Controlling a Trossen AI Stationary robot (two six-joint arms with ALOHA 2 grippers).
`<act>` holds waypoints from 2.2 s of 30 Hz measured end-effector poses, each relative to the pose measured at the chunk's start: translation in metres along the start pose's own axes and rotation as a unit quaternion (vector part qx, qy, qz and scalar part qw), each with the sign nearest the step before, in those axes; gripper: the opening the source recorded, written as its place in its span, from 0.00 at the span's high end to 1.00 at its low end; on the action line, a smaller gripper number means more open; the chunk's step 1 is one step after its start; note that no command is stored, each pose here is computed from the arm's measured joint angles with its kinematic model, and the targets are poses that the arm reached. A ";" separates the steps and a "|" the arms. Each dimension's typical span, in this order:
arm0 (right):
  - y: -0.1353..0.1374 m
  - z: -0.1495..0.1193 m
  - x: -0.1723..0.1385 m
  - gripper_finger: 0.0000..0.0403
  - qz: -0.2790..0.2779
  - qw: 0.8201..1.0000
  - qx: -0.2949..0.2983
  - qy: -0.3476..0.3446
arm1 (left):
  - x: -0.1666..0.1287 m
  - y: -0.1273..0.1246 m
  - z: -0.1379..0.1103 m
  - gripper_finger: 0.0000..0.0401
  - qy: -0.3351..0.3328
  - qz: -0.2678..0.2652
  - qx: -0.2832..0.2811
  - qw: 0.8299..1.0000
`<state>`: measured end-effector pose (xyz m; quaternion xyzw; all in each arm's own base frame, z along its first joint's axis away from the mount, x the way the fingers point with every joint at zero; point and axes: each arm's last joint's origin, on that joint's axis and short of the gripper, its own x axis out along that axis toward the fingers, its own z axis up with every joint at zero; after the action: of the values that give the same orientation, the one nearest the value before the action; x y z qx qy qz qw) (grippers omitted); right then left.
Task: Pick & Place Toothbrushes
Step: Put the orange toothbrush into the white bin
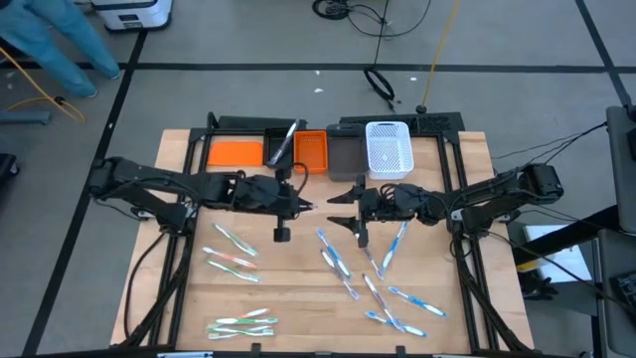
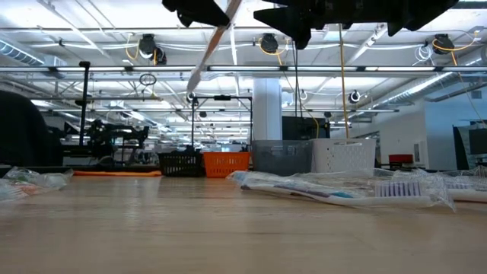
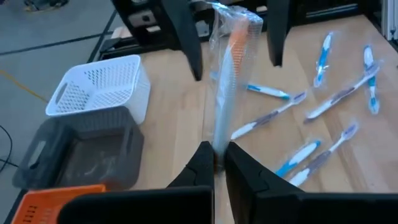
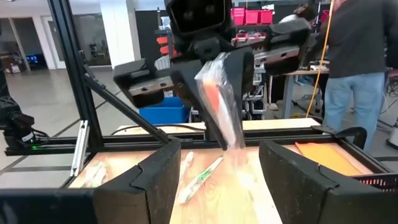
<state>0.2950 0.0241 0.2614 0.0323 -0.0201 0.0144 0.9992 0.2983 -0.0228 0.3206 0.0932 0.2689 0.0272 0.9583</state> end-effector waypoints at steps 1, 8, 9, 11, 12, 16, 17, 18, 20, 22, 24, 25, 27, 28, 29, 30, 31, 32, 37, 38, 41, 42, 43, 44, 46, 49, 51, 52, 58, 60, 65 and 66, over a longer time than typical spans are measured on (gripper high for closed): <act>0.000 0.000 0.000 0.48 0.000 1.000 0.000 -0.002 | 0.000 0.000 0.000 0.97 -0.003 0.001 -0.001 1.000; 0.000 0.005 0.000 0.48 0.000 1.000 -0.004 -0.026 | 0.008 -0.001 0.008 0.98 -0.044 0.001 -0.013 0.999; 0.000 0.005 0.000 0.48 -0.006 1.000 -0.008 -0.028 | 0.009 -0.001 0.008 0.98 -0.048 0.001 -0.014 0.999; 0.000 0.006 0.000 0.48 -0.017 0.999 -0.011 -0.029 | 0.009 -0.001 0.009 0.96 -0.053 0.001 -0.015 0.998; 0.000 0.005 0.000 0.48 -0.021 0.999 -0.012 -0.029 | 0.011 -0.001 0.011 0.96 -0.060 0.002 -0.016 0.998; 0.000 0.006 0.000 0.48 -0.022 0.999 -0.012 -0.033 | 0.019 -0.003 0.010 0.98 -0.066 -0.002 -0.010 0.998; 0.000 0.006 0.000 0.48 -0.022 0.999 -0.012 -0.033 | 0.023 -0.004 0.011 0.99 -0.073 -0.004 -0.010 0.997; 0.000 0.006 0.000 0.48 -0.022 0.999 -0.012 -0.033 | 0.025 -0.004 0.013 0.98 -0.083 -0.003 -0.011 0.996; 0.000 0.006 0.000 0.48 -0.022 0.999 -0.012 -0.034 | 0.027 -0.005 0.012 0.96 -0.078 -0.004 -0.011 0.997; 0.000 0.007 0.000 0.48 -0.023 0.999 -0.014 -0.037 | 0.034 -0.006 0.012 0.95 -0.084 -0.003 -0.011 0.996; -0.001 0.007 0.000 0.50 -0.024 0.999 -0.018 -0.037 | 0.036 -0.006 0.011 0.95 -0.082 -0.003 -0.011 0.997; -0.001 0.007 0.000 0.52 -0.024 0.999 -0.019 -0.037 | 0.036 -0.007 0.010 0.96 -0.079 -0.003 -0.010 0.997; -0.001 0.006 0.000 0.59 -0.024 0.999 -0.019 -0.034 | 0.037 -0.006 0.012 0.98 -0.089 -0.002 -0.010 0.996; -0.001 0.006 0.000 0.63 -0.023 0.999 -0.020 -0.033 | 0.038 -0.006 0.012 0.98 -0.089 -0.002 -0.010 0.996; -0.001 0.006 0.000 0.67 -0.023 0.999 -0.021 -0.032 | 0.039 -0.006 0.011 0.98 -0.085 -0.002 -0.010 0.996; -0.001 0.006 0.000 0.72 -0.022 0.999 -0.021 -0.030 | 0.039 -0.007 0.011 0.98 -0.083 -0.002 -0.010 0.996; 0.000 0.006 0.000 0.78 -0.022 0.999 -0.021 -0.030 | 0.039 -0.007 0.011 0.96 -0.083 -0.002 -0.010 0.996; 0.000 0.006 0.000 0.83 -0.022 0.999 -0.022 -0.030 | 0.039 -0.006 0.011 0.95 -0.083 -0.001 -0.011 0.996; 0.001 0.005 0.000 0.95 -0.021 0.999 -0.035 -0.029 | 0.039 -0.006 0.011 0.92 -0.082 0.001 -0.014 0.997; 0.001 0.005 0.000 0.95 -0.020 0.999 -0.034 -0.029 | 0.039 -0.006 0.011 0.92 -0.082 0.001 -0.014 0.997; 0.001 0.005 0.000 0.95 -0.021 0.999 -0.035 -0.027 | 0.039 -0.006 0.011 0.92 -0.082 0.001 -0.014 0.997; 0.001 0.005 0.000 0.95 -0.021 0.999 -0.034 -0.027 | 0.039 -0.006 0.010 0.92 -0.082 0.002 -0.013 0.997; 0.001 0.005 0.000 0.95 -0.021 0.999 -0.035 -0.027 | 0.039 -0.006 0.010 0.92 -0.081 0.001 -0.012 0.997; 0.001 0.005 0.000 0.95 -0.021 0.999 -0.035 -0.026 | 0.039 -0.006 0.010 0.92 -0.082 0.001 -0.013 0.997; 0.001 0.005 0.000 0.95 -0.021 0.999 -0.033 -0.025 | 0.039 -0.006 0.010 0.91 -0.081 0.001 -0.017 0.997; 0.001 0.004 0.000 0.95 -0.021 0.999 -0.033 -0.023 | 0.039 -0.007 0.010 0.91 -0.081 0.001 -0.011 0.997; 0.001 0.004 0.000 0.95 -0.022 0.999 -0.033 -0.023 | 0.039 -0.007 0.010 0.91 -0.081 0.001 -0.008 0.997; 0.000 0.005 -0.001 0.95 -0.026 0.999 -0.033 -0.022 | 0.039 -0.007 0.010 0.90 -0.081 0.001 -0.007 0.997; -0.002 0.008 -0.008 0.95 -0.068 0.997 -0.038 0.005 | 0.039 -0.007 0.009 0.74 -0.075 0.015 0.001 0.997; -0.003 0.012 -0.012 0.95 -0.074 0.996 -0.040 0.010 | 0.039 -0.006 0.009 0.67 -0.073 0.029 0.000 0.997; -0.004 0.020 -0.024 0.95 -0.103 0.993 -0.045 0.027 | 0.040 -0.006 0.003 0.55 -0.043 0.035 -0.015 0.998; -0.005 0.021 -0.027 0.95 -0.114 0.992 -0.047 0.034 | 0.040 -0.007 0.002 0.53 -0.036 0.034 -0.018 0.999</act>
<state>0.2676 0.0169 0.2809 -0.0129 0.0169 -0.0996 0.9948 0.3337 -0.0255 0.3006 0.0856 0.2302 0.0610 0.9674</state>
